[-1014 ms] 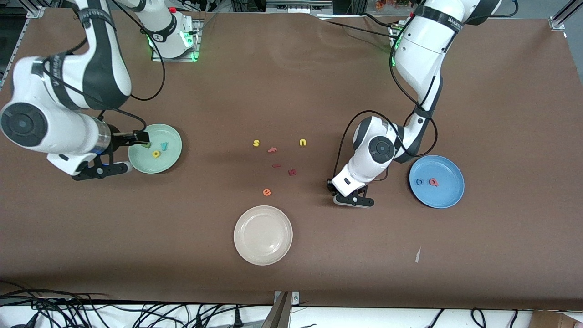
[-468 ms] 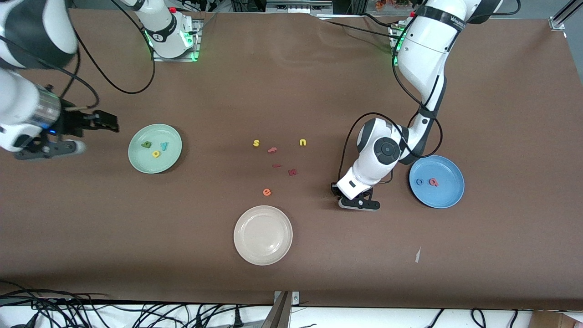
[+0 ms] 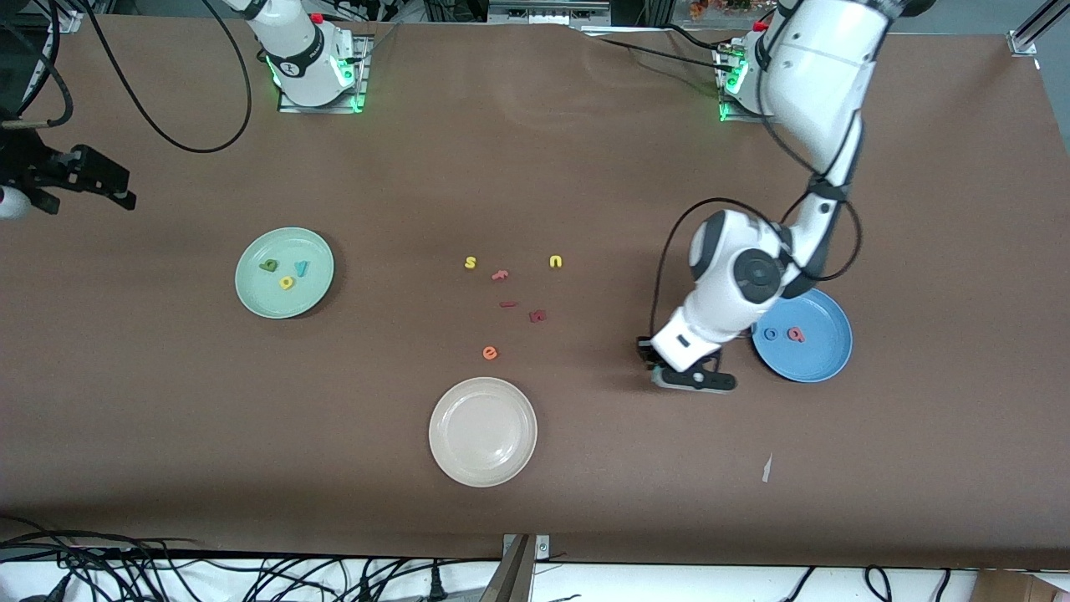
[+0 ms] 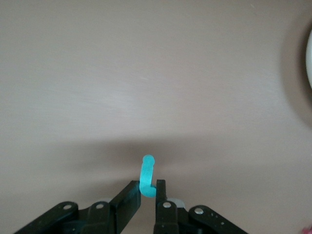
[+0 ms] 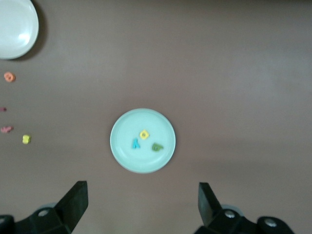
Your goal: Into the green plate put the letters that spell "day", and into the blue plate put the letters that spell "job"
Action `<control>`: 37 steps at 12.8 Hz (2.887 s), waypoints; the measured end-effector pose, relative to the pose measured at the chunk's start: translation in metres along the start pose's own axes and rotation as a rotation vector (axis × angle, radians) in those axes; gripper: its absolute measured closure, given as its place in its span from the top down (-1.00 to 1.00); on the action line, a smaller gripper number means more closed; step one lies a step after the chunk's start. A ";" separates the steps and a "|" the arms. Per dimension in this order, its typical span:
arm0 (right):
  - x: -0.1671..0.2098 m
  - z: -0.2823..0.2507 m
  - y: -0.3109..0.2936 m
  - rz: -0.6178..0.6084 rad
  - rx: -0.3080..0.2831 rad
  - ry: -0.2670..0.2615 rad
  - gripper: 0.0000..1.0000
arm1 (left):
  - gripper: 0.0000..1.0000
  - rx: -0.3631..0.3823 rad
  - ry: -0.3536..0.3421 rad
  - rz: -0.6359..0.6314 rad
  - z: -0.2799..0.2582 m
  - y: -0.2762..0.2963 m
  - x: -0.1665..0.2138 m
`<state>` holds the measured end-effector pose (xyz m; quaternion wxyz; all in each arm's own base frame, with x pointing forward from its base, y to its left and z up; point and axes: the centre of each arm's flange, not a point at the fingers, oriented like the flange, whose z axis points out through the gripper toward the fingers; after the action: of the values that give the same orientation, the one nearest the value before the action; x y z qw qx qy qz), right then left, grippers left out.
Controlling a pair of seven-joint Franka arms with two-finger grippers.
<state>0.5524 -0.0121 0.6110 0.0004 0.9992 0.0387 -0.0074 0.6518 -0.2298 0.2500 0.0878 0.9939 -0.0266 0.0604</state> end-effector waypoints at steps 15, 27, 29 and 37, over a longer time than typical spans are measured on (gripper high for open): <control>-0.014 0.010 0.019 0.041 -0.009 -0.044 1.00 | -0.37 0.106 -0.148 0.053 -0.064 -0.233 -0.094; -0.014 0.010 0.018 0.039 -0.009 -0.043 1.00 | 1.00 0.115 0.052 0.072 -0.181 -0.216 -0.080; -0.014 0.010 0.018 0.039 -0.009 -0.042 1.00 | 1.00 0.103 0.062 0.090 -0.232 -0.199 -0.086; -0.013 0.010 0.016 0.035 -0.010 -0.042 1.00 | 1.00 0.154 -0.087 0.138 -0.407 -0.167 -0.075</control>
<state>0.5404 -0.0288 0.6013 0.0063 0.9994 0.0212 -0.0280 0.5410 0.0101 0.6093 0.0057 0.9953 -0.0939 0.0248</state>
